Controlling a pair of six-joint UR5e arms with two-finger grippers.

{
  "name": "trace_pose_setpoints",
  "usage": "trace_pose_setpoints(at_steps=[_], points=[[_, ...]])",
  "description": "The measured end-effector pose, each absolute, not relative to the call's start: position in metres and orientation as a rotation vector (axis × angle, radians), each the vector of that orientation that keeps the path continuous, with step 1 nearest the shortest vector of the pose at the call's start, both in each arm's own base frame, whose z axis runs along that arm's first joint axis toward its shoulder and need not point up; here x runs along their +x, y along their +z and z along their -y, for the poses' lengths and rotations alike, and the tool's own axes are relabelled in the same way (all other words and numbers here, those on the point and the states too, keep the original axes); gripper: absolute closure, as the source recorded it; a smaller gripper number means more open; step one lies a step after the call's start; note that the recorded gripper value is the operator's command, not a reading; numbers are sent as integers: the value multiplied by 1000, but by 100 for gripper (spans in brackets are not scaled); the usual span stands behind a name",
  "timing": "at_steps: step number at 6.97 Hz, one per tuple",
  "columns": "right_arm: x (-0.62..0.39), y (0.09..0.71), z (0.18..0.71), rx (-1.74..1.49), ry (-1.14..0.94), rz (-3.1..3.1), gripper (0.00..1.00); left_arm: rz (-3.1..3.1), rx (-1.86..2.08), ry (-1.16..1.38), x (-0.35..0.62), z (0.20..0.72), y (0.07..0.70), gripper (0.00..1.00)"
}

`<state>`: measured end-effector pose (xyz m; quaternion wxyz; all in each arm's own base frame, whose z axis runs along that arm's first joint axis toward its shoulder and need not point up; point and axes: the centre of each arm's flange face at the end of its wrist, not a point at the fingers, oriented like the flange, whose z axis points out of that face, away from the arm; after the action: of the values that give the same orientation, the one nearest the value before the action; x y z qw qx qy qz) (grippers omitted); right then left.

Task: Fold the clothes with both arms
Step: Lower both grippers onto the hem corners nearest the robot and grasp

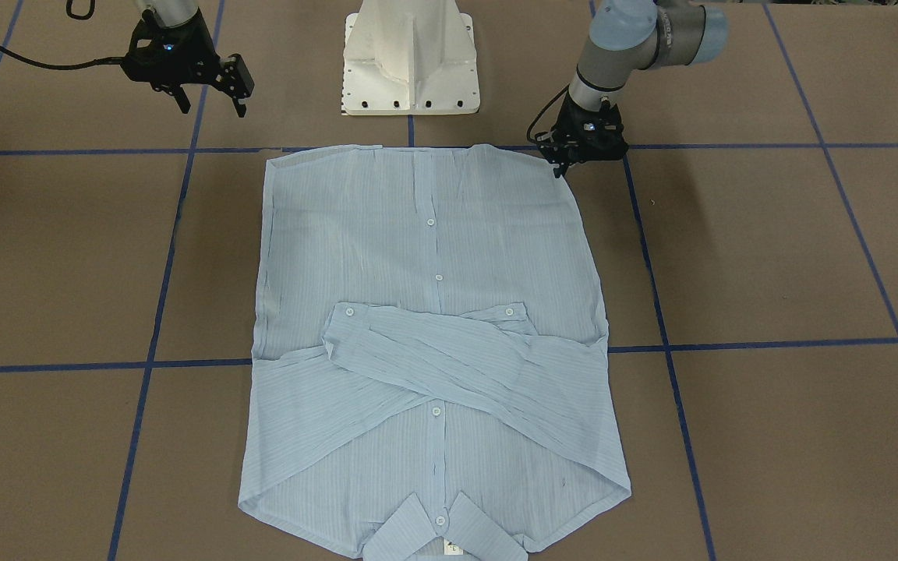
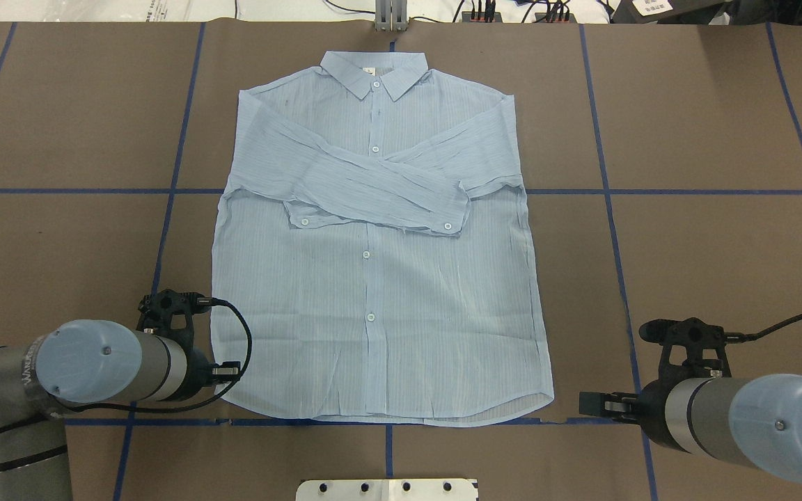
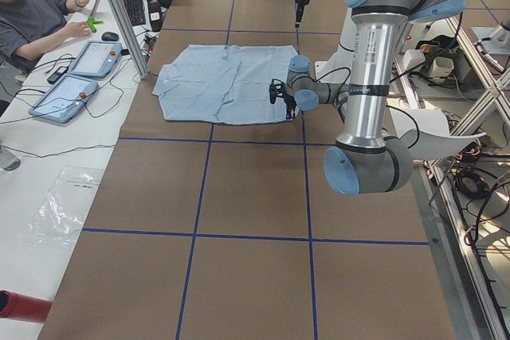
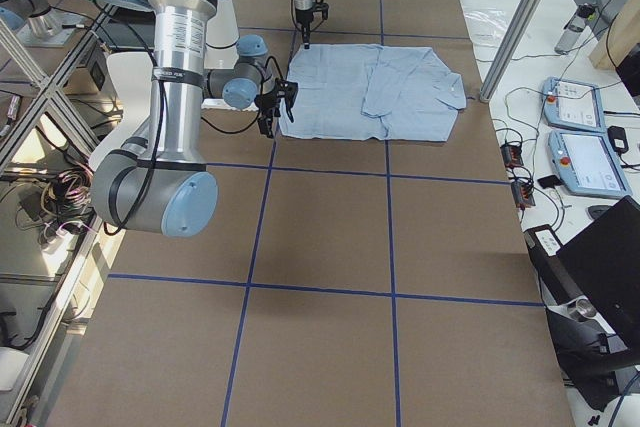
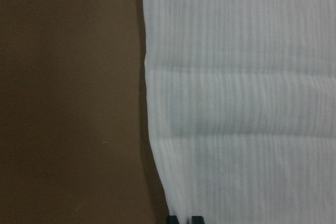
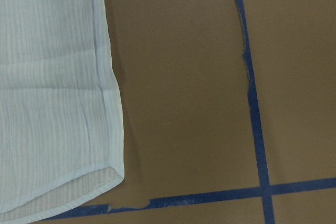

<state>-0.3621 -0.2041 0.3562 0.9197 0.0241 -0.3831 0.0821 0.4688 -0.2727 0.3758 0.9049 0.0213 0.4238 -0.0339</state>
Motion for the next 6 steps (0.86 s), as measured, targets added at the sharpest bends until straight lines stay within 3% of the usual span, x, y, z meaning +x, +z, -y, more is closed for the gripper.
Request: trace_pose_setpoints(at_steps=[2,4,6], points=[[-368,367,207,63,185,799,4,-895,44,-66,467,272,367,100],[-382,387,212,73,234,858,26,-913,42,-65,463,271,359,100],[-391,390,211,65,280,885,31,-920,47,-67,461,271,357,100]])
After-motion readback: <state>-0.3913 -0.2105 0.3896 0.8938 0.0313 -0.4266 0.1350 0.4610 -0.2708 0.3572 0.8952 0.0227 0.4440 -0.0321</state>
